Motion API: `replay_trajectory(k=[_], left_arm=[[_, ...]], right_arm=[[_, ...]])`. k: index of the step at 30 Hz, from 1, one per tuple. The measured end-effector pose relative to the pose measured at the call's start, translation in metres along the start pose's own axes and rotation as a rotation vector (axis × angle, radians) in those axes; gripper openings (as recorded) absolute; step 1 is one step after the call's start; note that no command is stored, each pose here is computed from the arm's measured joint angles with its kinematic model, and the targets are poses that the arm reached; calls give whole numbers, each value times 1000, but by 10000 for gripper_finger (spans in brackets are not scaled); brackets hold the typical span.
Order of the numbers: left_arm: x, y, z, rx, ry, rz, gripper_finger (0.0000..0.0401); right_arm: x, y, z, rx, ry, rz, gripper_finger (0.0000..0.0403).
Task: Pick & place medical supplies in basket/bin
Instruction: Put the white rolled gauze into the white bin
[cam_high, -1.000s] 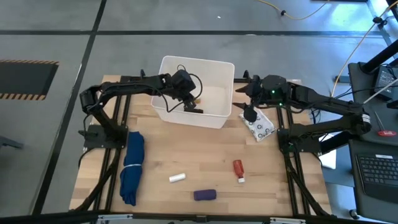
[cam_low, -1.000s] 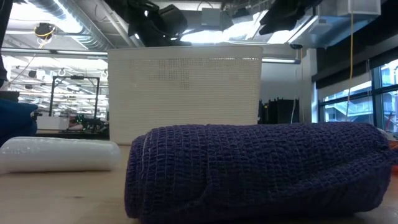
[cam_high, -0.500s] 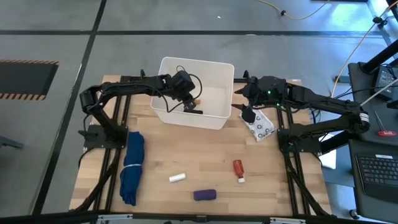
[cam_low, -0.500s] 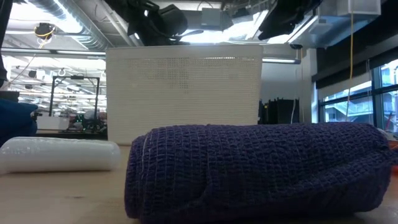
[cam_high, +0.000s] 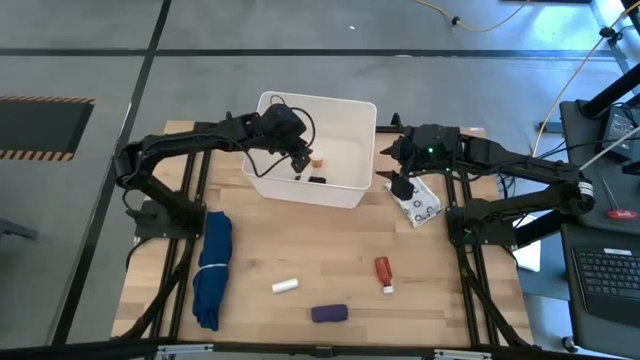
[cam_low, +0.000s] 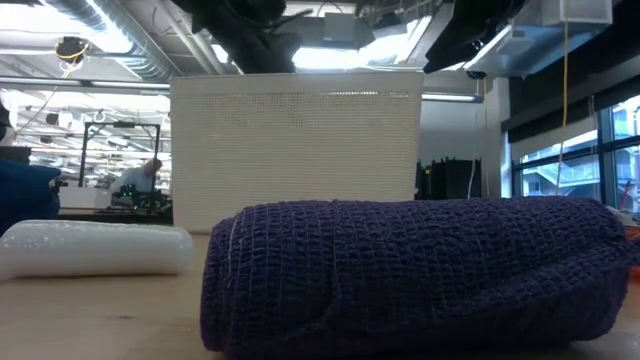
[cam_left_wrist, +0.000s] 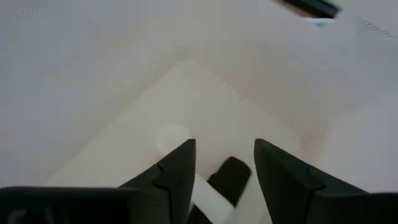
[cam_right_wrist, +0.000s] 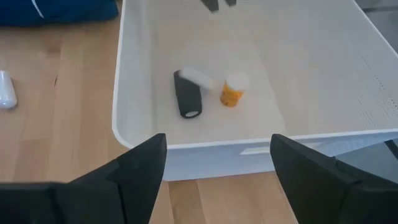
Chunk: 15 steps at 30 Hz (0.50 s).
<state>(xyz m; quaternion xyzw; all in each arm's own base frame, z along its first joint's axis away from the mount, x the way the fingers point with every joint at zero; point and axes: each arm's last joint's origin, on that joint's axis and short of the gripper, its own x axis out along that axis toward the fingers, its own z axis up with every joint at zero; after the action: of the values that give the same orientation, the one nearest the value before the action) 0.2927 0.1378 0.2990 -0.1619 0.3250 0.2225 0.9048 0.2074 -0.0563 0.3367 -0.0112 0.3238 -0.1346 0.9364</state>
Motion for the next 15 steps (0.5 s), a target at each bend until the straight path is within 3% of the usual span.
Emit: replay_trajectory(k=[3,6,9,12,15], left_arm=[[-16,-3,5,37,-52,-68,161],[-35,-17,16,125,-176,-237,160],[-58,-44,26,286,-360,-421,157],[-75,-75,29,441,-517,-508,160],[-86,-102,28,476,-627,-587,170]], right_arm=[[0,0,-1,-18,14,1,289],[0,0,-4,-29,45,4,289],[0,0,-7,-44,69,7,289],[0,0,-8,-56,84,8,289],[0,0,-9,-57,87,9,289]])
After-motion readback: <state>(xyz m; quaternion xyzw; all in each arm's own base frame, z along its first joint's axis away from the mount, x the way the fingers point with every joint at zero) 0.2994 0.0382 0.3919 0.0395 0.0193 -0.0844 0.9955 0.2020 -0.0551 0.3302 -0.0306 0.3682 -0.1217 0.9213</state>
